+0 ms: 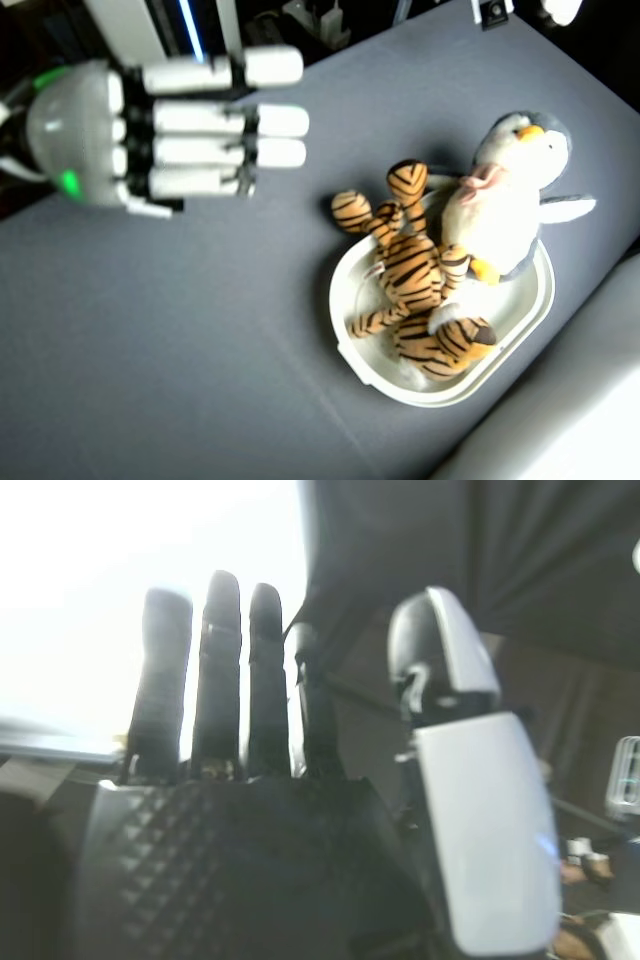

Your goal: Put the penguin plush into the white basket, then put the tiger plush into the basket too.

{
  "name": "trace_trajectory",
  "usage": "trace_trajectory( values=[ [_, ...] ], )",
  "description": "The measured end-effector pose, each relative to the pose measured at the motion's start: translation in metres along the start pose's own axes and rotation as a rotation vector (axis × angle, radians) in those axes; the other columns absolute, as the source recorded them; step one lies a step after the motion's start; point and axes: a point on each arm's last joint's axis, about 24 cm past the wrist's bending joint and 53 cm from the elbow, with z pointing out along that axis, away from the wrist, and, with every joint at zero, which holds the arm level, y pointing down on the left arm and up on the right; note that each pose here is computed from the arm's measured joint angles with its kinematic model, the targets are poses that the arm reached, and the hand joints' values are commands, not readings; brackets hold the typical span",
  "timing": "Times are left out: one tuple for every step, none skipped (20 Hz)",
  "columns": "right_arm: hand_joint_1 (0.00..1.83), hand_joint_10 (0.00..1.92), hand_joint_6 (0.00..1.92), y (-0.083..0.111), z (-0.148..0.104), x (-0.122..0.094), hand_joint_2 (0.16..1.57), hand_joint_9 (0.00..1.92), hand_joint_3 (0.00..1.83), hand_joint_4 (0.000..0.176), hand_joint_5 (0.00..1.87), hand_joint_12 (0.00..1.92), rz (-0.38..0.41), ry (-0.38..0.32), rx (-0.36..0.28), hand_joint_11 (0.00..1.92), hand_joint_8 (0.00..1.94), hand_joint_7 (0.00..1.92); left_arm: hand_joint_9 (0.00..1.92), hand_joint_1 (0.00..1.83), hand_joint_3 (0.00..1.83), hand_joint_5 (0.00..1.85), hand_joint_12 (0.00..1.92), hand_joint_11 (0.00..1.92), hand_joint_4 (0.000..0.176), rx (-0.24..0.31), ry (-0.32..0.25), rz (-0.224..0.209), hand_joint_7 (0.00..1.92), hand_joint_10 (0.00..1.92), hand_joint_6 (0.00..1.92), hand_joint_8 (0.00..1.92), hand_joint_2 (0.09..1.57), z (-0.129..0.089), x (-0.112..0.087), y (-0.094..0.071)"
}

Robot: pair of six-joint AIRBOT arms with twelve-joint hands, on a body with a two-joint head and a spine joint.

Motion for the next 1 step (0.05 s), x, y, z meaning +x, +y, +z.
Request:
trace_trajectory(
  values=[
    [0.86,0.0,0.0,0.0103,0.0014,-0.0055,1.08,0.21,0.0,0.084,0.5,0.01,-0.02,-0.006,-0.031,0.01,0.01,0.32,0.18,0.3,0.0,0.26,0.05,0.05,0.086,0.032,-0.012,-0.001,0.18,0.01,0.0,0.0,1.28,0.0031,-0.0027,-0.0076]
  ],
)
